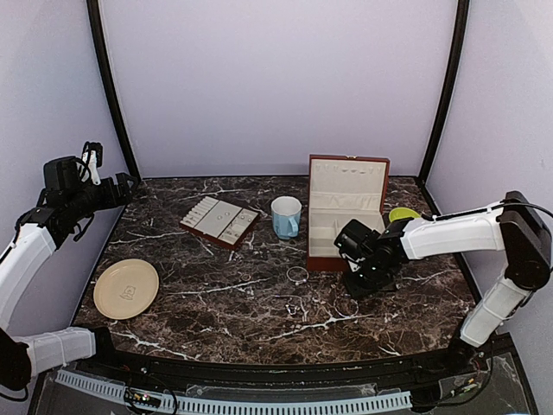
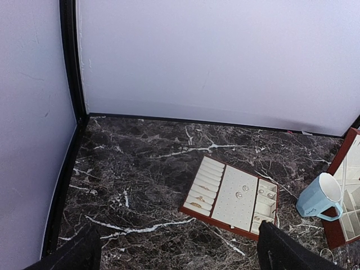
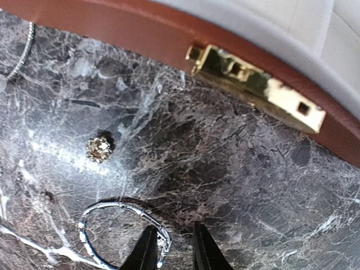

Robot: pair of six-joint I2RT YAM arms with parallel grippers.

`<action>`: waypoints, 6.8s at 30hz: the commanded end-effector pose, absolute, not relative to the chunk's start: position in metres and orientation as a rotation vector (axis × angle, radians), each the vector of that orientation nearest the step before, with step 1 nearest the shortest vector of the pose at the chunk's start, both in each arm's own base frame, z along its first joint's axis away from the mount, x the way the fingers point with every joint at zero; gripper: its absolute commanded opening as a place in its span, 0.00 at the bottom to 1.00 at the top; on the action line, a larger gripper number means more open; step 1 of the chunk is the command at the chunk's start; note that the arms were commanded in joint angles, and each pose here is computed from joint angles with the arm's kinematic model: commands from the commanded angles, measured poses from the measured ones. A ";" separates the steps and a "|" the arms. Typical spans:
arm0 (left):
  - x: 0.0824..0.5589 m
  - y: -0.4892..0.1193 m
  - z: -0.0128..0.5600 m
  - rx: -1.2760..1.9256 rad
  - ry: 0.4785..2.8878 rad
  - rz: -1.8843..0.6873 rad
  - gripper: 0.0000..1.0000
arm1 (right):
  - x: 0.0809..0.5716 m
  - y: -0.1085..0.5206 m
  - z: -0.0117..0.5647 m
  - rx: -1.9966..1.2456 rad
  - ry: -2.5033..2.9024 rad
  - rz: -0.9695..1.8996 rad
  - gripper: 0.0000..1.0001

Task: Organize the mixed jewelry
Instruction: Pick up the bangle from the center of the board, then place the bangle in the larger divider, then pick up the bangle from the center of the board.

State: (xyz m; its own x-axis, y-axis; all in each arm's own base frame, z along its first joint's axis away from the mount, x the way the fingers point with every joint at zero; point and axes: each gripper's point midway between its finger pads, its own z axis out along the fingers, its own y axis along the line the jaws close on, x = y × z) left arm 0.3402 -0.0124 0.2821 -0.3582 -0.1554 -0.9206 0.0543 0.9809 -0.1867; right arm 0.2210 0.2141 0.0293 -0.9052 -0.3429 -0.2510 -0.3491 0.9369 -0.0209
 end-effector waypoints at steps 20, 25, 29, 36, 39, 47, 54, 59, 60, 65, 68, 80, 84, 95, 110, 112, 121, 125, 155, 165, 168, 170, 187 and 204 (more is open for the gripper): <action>0.338 -0.013 0.282 -0.071 1.918 -0.223 0.99 | 0.211 0.207 0.010 -0.505 2.892 0.004 0.17; 0.338 -0.013 0.282 -0.072 1.919 -0.224 0.99 | 0.209 0.208 0.010 -0.505 2.894 0.005 0.16; 0.338 -0.012 0.282 -0.073 1.918 -0.222 0.99 | 0.208 0.209 0.010 -0.507 2.889 -0.011 0.14; 0.337 -0.012 0.283 -0.073 1.915 -0.220 0.99 | 0.206 0.208 0.007 -0.508 2.877 -0.073 0.05; 0.337 -0.012 0.283 -0.072 1.915 -0.220 0.99 | 0.210 0.206 0.012 -0.487 2.859 -0.093 0.00; 0.336 -0.011 0.284 -0.076 1.909 -0.209 0.99 | 0.228 0.221 0.053 -0.421 2.753 0.029 0.00; 0.336 -0.008 0.284 -0.086 1.907 -0.192 0.99 | 0.238 0.212 0.090 -0.390 2.729 0.012 0.00; 0.336 -0.005 0.285 -0.094 1.898 -0.174 0.99 | 0.265 0.190 0.142 -0.317 2.693 -0.065 0.00; 0.336 -0.004 0.286 -0.095 1.897 -0.171 0.99 | 0.272 0.187 0.150 -0.304 2.688 -0.071 0.00; 0.335 -0.003 0.287 -0.100 1.890 -0.160 0.99 | 0.307 0.176 0.175 -0.281 2.665 -0.108 0.00; 0.334 -0.003 0.288 -0.099 1.886 -0.161 0.99 | 0.331 0.174 0.180 -0.270 2.648 -0.135 0.00; 0.334 -0.008 0.288 -0.088 1.887 -0.192 0.99 | 0.404 0.218 0.156 -0.228 2.559 -0.104 0.00; 0.334 -0.008 0.289 -0.085 1.886 -0.197 0.99 | 0.421 0.231 0.149 -0.179 2.497 -0.097 0.00; 0.332 -0.008 0.292 -0.084 1.876 -0.196 0.99 | 0.445 0.260 0.126 -0.118 2.416 -0.024 0.00; 0.332 -0.008 0.292 -0.086 1.877 -0.193 0.99 | 0.447 0.258 0.080 -0.066 2.465 -0.061 0.00; 0.332 -0.008 0.292 -0.085 1.877 -0.192 0.99 | 0.444 0.255 0.073 -0.059 2.476 -0.076 0.00; 0.332 -0.008 0.293 -0.085 1.875 -0.191 0.99 | 0.436 0.257 0.051 -0.088 2.524 -0.067 0.00; 0.333 -0.002 0.291 -0.094 1.881 -0.156 0.99 | 0.432 0.266 0.043 -0.134 2.563 -0.030 0.00; 0.329 -0.002 0.297 -0.096 1.858 -0.147 0.99 | 0.425 0.261 0.075 -0.151 2.548 -0.052 0.33; 0.323 0.019 0.303 -0.136 1.833 -0.009 0.99 | 0.419 0.261 0.129 -0.101 2.411 0.121 0.52; 0.322 0.026 0.300 -0.151 1.838 0.043 0.99 | 0.412 0.261 0.146 -0.116 2.382 0.178 0.58; 0.323 0.028 0.297 -0.153 1.842 0.056 0.99 | 0.404 0.258 0.162 -0.155 2.362 0.197 0.62; 0.339 -0.001 0.278 -0.096 1.933 -0.147 0.99 | 0.287 0.260 0.213 -0.322 2.306 0.498 0.79; 0.337 0.002 0.278 -0.108 1.923 -0.125 0.99 | 0.226 0.349 0.114 -0.424 2.491 0.481 0.67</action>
